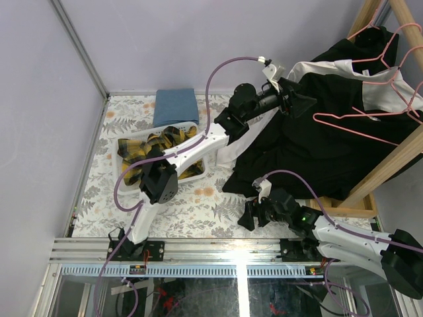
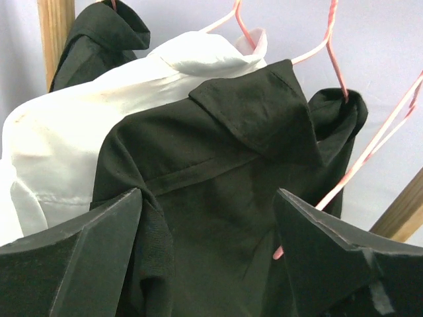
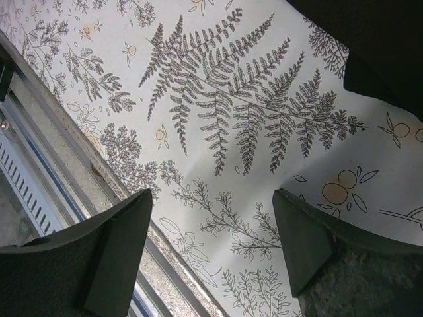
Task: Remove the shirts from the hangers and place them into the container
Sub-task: Pick up the hanger from the clothesline.
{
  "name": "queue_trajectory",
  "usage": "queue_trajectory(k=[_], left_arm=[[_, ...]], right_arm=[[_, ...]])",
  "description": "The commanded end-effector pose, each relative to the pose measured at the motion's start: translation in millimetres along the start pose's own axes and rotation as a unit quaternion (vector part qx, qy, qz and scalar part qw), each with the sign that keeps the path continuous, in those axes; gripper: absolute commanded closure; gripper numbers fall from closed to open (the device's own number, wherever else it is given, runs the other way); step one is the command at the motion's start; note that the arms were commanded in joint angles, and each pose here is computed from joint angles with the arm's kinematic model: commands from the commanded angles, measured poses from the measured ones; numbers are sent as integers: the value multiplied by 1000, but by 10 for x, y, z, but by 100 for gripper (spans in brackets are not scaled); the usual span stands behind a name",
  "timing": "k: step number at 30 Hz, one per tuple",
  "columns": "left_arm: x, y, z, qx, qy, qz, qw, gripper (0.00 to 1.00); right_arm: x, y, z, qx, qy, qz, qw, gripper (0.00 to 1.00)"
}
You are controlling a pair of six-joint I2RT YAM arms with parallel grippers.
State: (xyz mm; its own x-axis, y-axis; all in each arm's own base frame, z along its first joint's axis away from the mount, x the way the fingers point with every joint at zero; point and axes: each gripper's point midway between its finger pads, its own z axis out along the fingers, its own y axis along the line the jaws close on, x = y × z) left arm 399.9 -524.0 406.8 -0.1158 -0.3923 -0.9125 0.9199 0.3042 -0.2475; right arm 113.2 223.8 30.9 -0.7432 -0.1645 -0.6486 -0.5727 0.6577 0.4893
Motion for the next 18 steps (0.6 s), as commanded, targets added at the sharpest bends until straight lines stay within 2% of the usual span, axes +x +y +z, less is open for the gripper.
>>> queue_trajectory(k=[1,2,10,18], left_arm=[[6,106,56,-18,-1,21,1000,14],[36,147,31,-28,-3,22,999,9],[-262,267,-72,-77,-56,59,994,8],[-251,439,31,-72,-64,28,995,8]], right_arm=[[-127,101,-22,-15,-13,-12,1000,19],[-134,104,-26,-16,-16,-12,1000,19],[-139,94,-32,-14,-21,-11,1000,19],[-129,91,-23,-14,-18,-9,1000,19]])
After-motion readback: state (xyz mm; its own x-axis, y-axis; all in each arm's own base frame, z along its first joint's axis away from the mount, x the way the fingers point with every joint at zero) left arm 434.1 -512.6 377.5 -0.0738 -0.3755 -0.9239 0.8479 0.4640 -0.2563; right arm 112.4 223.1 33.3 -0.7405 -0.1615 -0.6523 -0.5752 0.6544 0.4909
